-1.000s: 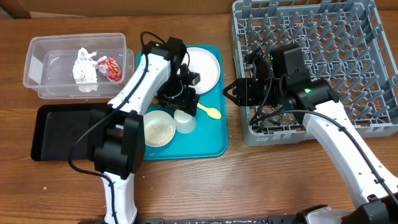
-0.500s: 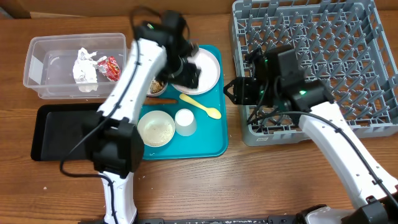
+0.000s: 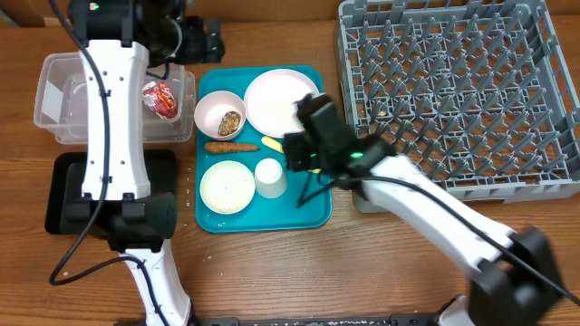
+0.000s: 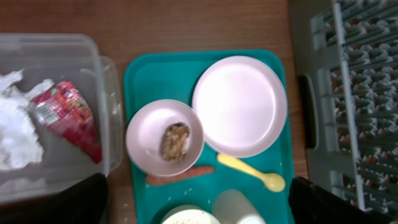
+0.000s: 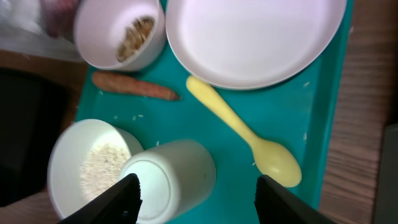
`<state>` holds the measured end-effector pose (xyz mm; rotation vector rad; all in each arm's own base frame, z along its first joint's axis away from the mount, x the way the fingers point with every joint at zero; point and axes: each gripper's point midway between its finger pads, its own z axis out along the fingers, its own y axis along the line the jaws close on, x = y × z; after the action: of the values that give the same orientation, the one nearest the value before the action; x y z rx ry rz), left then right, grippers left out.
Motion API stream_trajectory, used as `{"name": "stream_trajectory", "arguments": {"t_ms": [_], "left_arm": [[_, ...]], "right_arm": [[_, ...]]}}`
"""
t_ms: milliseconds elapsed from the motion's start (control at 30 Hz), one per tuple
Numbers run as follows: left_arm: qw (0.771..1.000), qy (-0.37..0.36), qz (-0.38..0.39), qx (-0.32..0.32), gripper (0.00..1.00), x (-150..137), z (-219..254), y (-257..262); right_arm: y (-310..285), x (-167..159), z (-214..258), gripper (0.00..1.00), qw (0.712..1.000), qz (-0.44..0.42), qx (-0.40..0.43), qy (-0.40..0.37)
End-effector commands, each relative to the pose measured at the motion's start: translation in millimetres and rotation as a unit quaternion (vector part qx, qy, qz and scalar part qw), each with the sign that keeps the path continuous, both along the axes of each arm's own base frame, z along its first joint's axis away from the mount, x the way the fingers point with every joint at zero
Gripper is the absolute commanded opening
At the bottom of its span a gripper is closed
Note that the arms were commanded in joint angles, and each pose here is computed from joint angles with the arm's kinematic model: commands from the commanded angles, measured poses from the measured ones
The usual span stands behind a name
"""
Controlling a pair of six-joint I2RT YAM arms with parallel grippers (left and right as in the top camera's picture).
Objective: Sort waste into correct bins and load items into the dishwasher
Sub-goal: 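Grasp the white cup on the tray with the right gripper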
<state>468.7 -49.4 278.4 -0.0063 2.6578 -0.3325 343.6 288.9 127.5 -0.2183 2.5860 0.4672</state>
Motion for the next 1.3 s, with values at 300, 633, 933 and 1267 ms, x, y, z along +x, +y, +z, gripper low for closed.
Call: {"name": "stream_trajectory", "arguments": {"t_ms": [300,633,933,1267], "left_arm": [[0.997,0.021,0.054,0.043,0.98,-11,-1,39],[0.997,0.021,0.054,0.043,1.00,-11,-1,39],[0.997,0.021,0.054,0.043,1.00,-11,-1,39],[0.997,0.020,0.053,0.043,1.00,-11,-1,38]], "right_arm": [[49,-5,-32,0.65,0.997,0.015,-0.073,0.020],[43,-20,-57,0.72,0.993,0.022,-0.097,0.067],[41,-20,-61,0.56,0.992,0.012,-0.099,0.075],[8,5,17,0.45,0.995,-0.020,-0.084,0.050]]}}
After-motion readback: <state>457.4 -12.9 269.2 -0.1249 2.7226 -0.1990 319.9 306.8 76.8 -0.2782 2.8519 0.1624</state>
